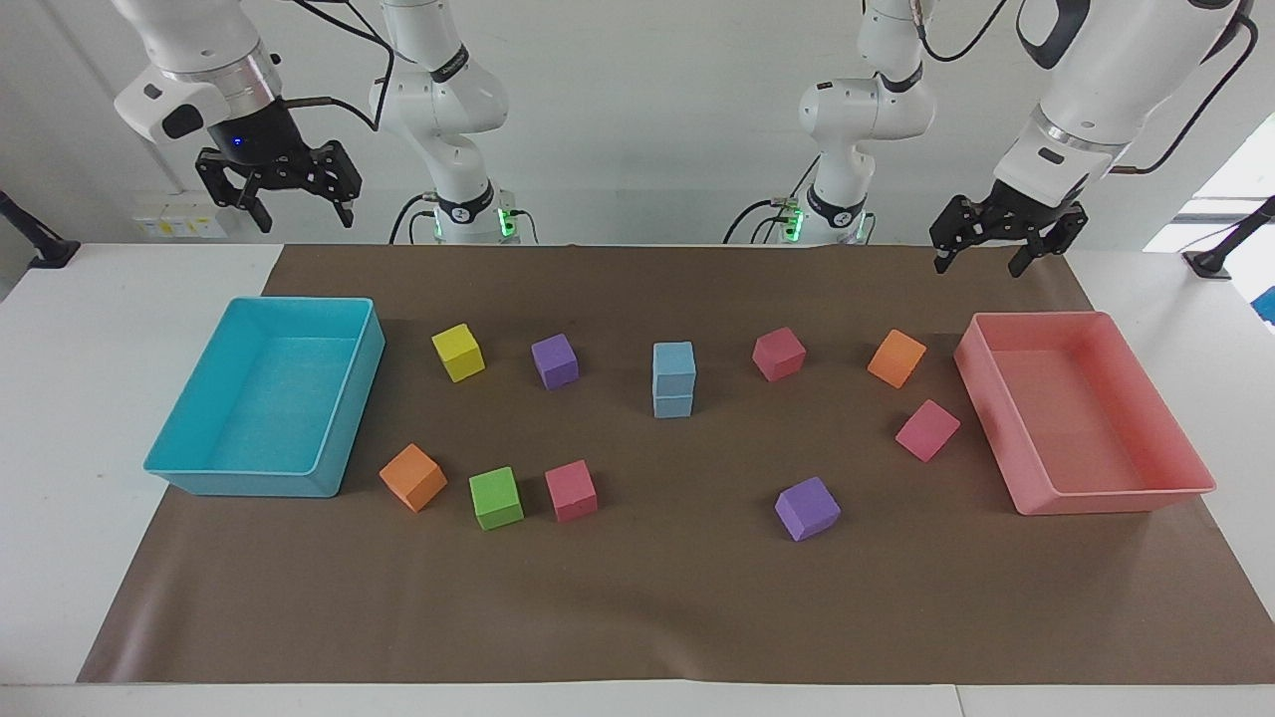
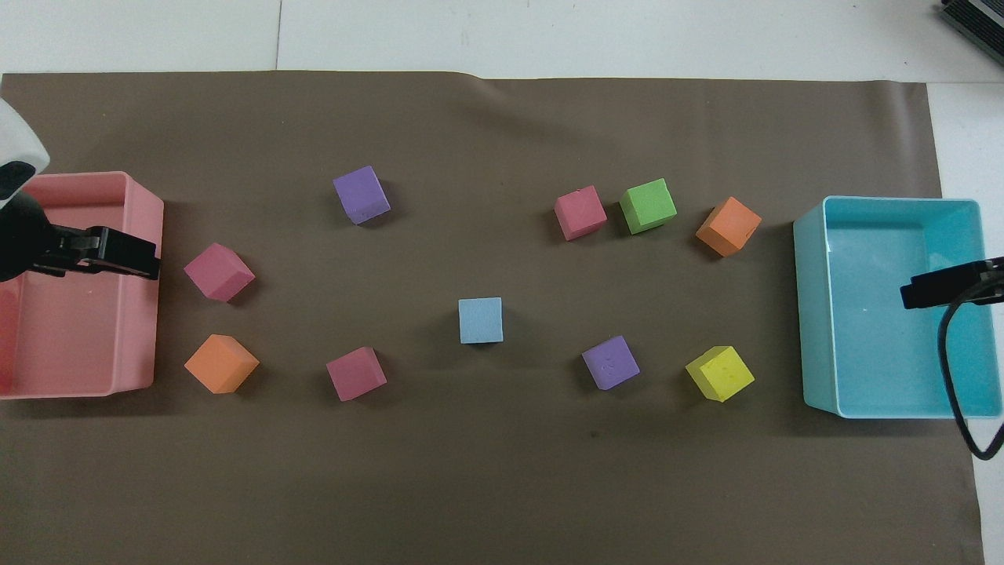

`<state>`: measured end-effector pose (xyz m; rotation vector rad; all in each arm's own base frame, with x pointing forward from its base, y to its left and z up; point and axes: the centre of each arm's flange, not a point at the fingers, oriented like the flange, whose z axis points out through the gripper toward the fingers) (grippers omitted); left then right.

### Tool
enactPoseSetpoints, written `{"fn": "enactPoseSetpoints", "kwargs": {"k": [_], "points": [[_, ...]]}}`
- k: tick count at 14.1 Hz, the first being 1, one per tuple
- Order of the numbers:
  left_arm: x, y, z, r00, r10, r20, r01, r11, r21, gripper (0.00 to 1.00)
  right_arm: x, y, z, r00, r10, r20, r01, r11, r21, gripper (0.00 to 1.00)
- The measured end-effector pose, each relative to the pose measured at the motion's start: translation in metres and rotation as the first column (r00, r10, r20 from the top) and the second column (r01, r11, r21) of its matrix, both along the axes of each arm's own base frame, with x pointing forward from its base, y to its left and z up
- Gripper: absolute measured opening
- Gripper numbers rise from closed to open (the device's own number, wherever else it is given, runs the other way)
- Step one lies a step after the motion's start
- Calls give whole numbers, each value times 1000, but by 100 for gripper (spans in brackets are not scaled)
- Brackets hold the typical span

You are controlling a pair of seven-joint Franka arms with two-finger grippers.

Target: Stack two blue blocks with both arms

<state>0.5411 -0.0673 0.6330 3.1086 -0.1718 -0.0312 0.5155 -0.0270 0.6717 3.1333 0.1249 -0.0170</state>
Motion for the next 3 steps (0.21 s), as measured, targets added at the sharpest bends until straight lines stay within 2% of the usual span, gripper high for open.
{"fn": "enactPoseSetpoints", "kwargs": {"k": [3], "points": [[0, 0, 0, 1000, -6, 0, 6, 1000, 1, 100, -4, -1, 5, 1000, -2, 10, 2, 1000, 0, 100]]}}
